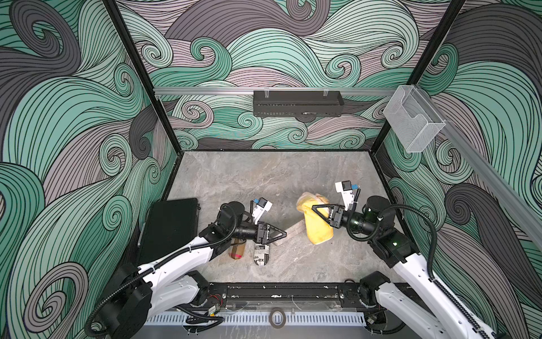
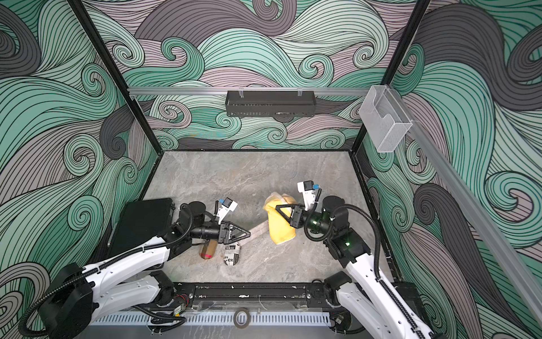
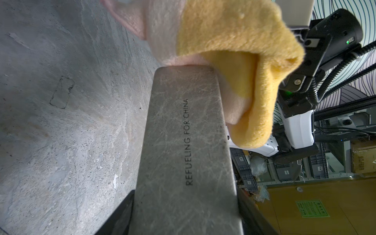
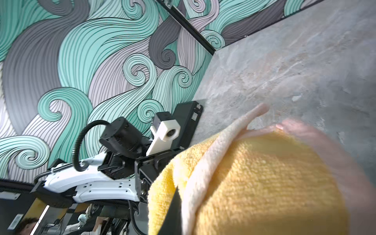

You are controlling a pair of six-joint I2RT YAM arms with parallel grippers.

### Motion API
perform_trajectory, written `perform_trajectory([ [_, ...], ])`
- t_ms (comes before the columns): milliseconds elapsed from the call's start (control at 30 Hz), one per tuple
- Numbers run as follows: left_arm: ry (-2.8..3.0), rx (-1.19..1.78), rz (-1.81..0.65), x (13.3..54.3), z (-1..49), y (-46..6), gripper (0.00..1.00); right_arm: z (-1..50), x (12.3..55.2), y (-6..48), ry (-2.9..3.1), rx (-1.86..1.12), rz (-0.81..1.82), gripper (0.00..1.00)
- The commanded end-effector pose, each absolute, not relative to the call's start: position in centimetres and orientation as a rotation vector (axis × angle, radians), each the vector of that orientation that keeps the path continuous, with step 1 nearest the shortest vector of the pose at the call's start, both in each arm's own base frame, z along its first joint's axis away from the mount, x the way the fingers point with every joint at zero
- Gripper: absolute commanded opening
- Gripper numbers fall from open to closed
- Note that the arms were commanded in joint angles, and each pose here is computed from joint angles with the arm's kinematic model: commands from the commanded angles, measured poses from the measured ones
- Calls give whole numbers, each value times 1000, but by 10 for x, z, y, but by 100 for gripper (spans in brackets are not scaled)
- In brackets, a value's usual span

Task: Wipe the eyeglass case
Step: Wipe the dirt from the eyeglass case.

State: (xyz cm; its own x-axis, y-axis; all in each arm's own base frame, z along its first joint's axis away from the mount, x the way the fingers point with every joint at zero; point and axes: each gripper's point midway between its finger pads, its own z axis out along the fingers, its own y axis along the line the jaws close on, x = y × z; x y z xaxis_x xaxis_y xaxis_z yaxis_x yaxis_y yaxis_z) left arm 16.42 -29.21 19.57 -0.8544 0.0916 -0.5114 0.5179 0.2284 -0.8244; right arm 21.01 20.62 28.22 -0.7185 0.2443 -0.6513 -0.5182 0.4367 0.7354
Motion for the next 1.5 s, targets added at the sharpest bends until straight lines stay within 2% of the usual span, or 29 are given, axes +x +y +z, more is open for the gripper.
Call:
perform_trajectory([
  [0,2026,647,-1690,164,218,-295,47,283,208,209,1976,-260,1368,0],
  [133,2013,655,-1695,163,222,-295,47,223,231,175,2217,-11,1043,0],
  [200,2014,655,-1691,163,221,-295,47,204,236,163,2283,74,960,0],
  [433,2005,655,-1681,163,223,-293,48,206,237,162,2282,47,957,0],
  [533,2004,659,-1683,164,223,-295,48,234,229,184,2152,-71,1163,0],
  [667,2004,666,-1695,163,221,-296,48,249,224,192,2061,-133,1250,0],
  [1000,1983,708,-1717,159,226,-298,48,164,234,190,2424,-88,1100,0],
  [1267,2008,701,-1705,160,218,-298,48,220,232,179,2172,-133,1073,0],
  [1467,2019,701,-1706,161,215,-299,48,243,219,192,2071,-219,1219,0],
])
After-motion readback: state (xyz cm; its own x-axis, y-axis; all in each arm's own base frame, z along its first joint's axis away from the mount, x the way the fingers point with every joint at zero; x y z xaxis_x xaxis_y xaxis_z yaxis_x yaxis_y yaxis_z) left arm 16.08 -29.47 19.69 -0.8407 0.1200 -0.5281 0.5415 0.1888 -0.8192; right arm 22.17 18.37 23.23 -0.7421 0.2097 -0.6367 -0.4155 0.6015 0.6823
